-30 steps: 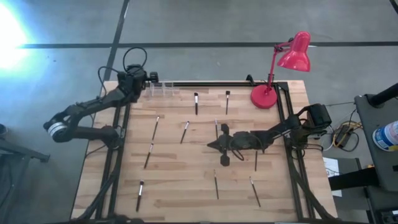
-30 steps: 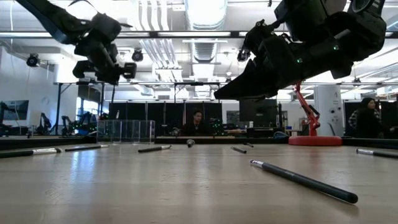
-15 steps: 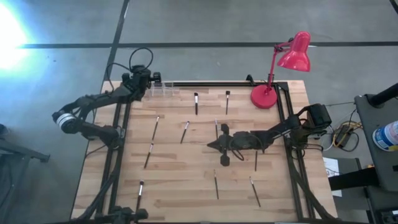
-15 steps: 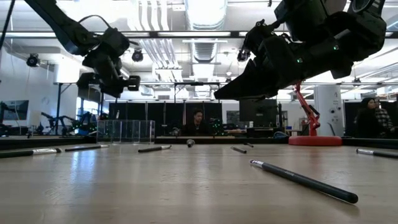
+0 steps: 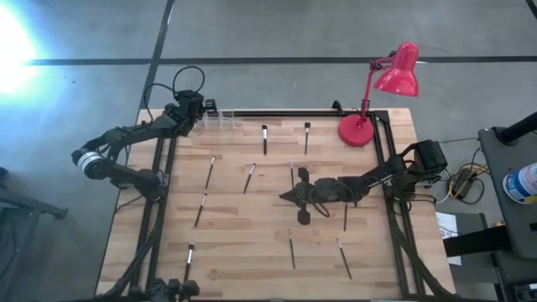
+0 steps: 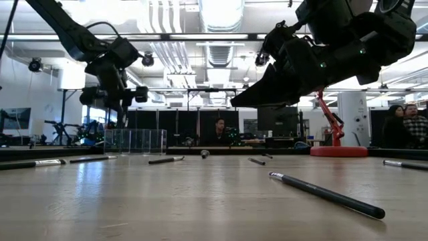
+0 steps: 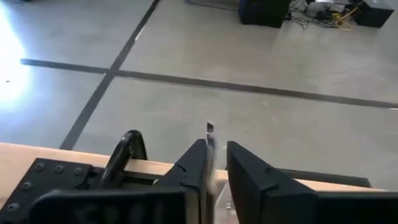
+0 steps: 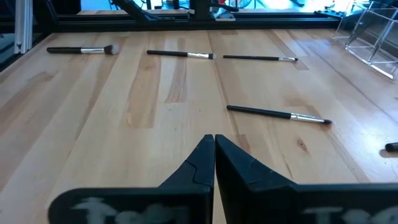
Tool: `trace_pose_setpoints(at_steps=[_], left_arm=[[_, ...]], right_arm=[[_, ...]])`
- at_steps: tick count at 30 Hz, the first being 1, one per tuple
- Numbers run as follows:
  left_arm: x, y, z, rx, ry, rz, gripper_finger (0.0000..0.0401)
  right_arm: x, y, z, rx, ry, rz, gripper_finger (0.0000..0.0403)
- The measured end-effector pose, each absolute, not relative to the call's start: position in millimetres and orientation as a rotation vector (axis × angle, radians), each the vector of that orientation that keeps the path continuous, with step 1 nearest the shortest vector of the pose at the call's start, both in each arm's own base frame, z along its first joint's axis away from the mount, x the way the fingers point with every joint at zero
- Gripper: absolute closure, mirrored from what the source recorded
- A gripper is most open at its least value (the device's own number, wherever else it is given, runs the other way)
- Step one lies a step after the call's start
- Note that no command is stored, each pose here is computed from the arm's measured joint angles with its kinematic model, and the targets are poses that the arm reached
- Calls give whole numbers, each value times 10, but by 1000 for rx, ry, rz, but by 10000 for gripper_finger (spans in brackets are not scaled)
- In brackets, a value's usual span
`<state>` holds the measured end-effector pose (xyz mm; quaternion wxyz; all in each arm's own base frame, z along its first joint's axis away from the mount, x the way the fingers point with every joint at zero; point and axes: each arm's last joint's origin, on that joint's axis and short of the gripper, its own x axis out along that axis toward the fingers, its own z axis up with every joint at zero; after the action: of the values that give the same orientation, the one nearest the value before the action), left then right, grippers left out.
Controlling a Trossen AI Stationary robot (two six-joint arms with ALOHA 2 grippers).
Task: Pick & Place Makeup Brushes
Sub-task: Put the eyeshadow brush into the transparent organizer
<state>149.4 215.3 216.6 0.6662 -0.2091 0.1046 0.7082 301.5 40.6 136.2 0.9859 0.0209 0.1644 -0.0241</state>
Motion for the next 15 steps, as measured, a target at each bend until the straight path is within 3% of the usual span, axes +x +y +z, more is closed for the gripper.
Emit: trace_pose_setpoints(at_steps=[15], left_arm=[[1431,1966,2537,-366,323,1511,341]], right_arm=[[3011,416,1357,40,335,-46,394]])
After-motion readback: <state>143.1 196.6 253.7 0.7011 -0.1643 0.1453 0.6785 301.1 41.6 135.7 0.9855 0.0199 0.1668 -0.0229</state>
